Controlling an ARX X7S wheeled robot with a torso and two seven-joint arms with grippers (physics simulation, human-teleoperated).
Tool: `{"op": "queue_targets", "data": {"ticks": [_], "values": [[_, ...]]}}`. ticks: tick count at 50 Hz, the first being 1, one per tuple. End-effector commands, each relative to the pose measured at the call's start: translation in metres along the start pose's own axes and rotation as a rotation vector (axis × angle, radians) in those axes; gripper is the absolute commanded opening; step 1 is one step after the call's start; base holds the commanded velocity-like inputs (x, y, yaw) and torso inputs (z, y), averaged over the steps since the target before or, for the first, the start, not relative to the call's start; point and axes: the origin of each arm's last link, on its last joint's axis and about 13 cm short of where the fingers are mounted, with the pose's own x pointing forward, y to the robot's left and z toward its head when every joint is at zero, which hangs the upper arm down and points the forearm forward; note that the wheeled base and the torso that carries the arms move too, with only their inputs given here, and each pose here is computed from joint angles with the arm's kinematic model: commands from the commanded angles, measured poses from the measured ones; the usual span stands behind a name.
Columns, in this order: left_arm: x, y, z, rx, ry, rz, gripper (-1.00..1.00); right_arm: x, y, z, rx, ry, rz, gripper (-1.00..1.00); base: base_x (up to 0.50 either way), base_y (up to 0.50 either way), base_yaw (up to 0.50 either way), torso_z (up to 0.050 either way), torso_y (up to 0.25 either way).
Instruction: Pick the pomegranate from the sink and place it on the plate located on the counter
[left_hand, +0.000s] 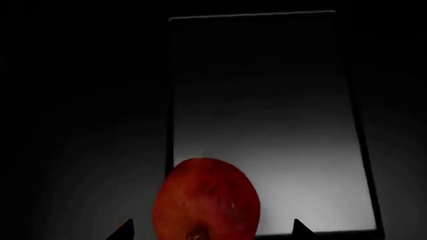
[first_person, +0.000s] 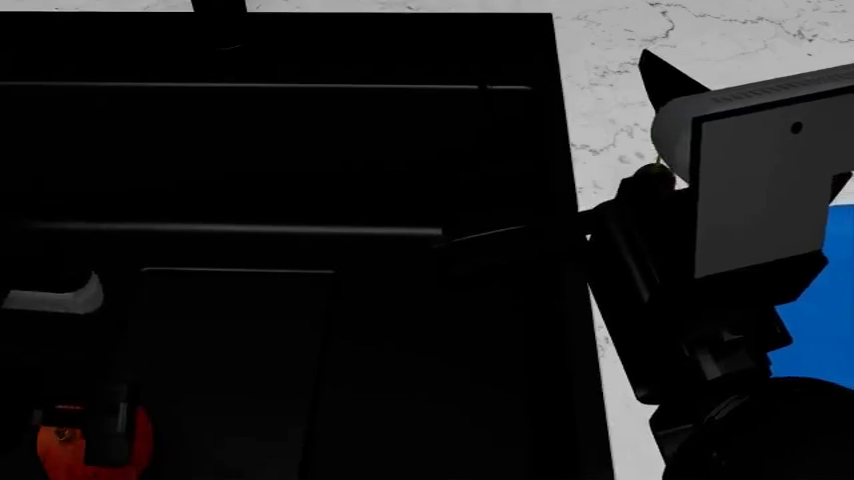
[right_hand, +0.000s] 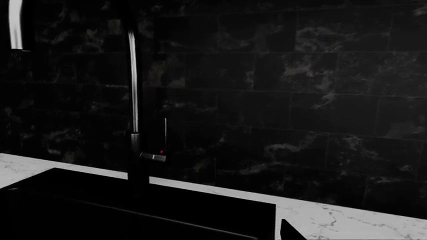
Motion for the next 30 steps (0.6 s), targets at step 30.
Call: {"op": "queue_targets", "data": {"ticks": [30], "values": [[0.051,0.012,-0.006,-0.07,0.091,-0.001,1.0,0.003,0.001,-0.006,-0.005,0.011,0.001,1.0,0.0,0.0,0.0,0.0,0.0]]}}
